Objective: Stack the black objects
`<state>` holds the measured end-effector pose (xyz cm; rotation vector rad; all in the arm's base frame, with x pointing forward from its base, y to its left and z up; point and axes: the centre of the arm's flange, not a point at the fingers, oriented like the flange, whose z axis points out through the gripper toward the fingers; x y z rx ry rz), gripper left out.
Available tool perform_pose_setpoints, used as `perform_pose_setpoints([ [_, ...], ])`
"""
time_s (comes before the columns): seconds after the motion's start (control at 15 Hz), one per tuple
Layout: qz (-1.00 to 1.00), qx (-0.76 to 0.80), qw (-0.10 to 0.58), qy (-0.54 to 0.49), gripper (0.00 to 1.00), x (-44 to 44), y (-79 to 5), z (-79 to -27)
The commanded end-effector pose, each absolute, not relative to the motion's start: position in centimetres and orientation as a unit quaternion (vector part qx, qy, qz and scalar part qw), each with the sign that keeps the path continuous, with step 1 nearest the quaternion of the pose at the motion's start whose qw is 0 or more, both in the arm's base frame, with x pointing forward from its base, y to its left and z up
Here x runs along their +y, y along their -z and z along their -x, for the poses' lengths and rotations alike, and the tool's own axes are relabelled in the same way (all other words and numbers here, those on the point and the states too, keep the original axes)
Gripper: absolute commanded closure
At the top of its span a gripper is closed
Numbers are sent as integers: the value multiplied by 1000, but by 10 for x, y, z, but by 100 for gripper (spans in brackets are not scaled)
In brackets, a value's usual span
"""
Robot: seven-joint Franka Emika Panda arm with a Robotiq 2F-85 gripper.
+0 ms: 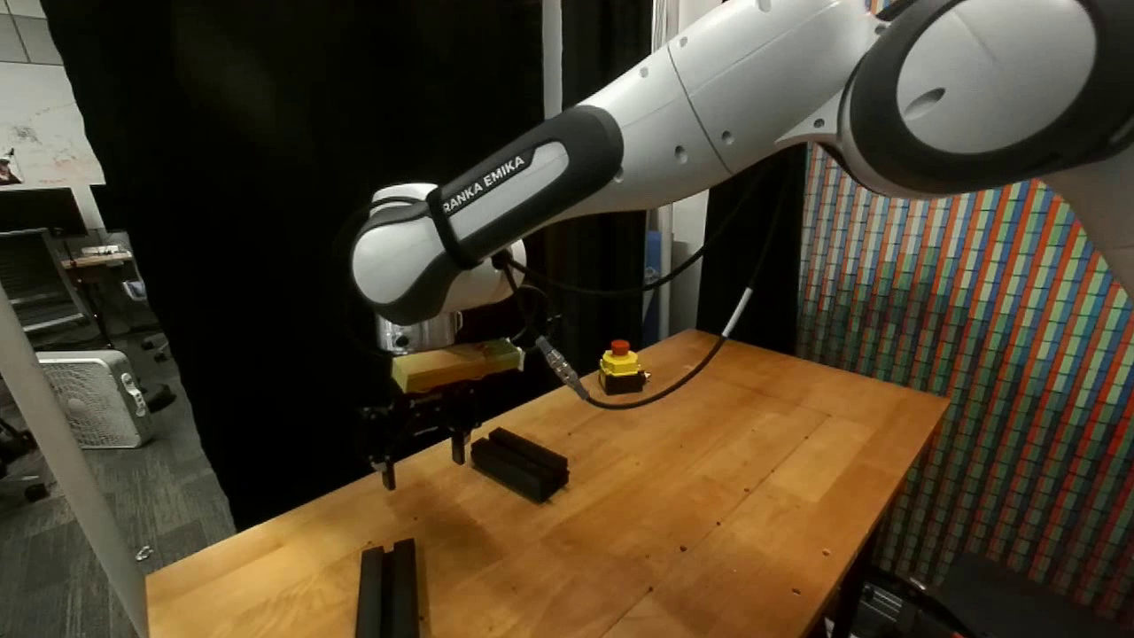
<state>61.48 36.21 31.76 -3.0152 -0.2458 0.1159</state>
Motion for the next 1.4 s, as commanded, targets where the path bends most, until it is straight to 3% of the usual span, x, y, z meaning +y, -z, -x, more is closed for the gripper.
perform_pose_setpoints([
  [0.0, 995, -36, 93, -30, 0, 409, -305, -635],
  [0.73, 990, 125, 50, 30, 0, 483, -253, -605],
  [1.33, 980, 176, -23, 86, 0, 511, -287, -583],
])
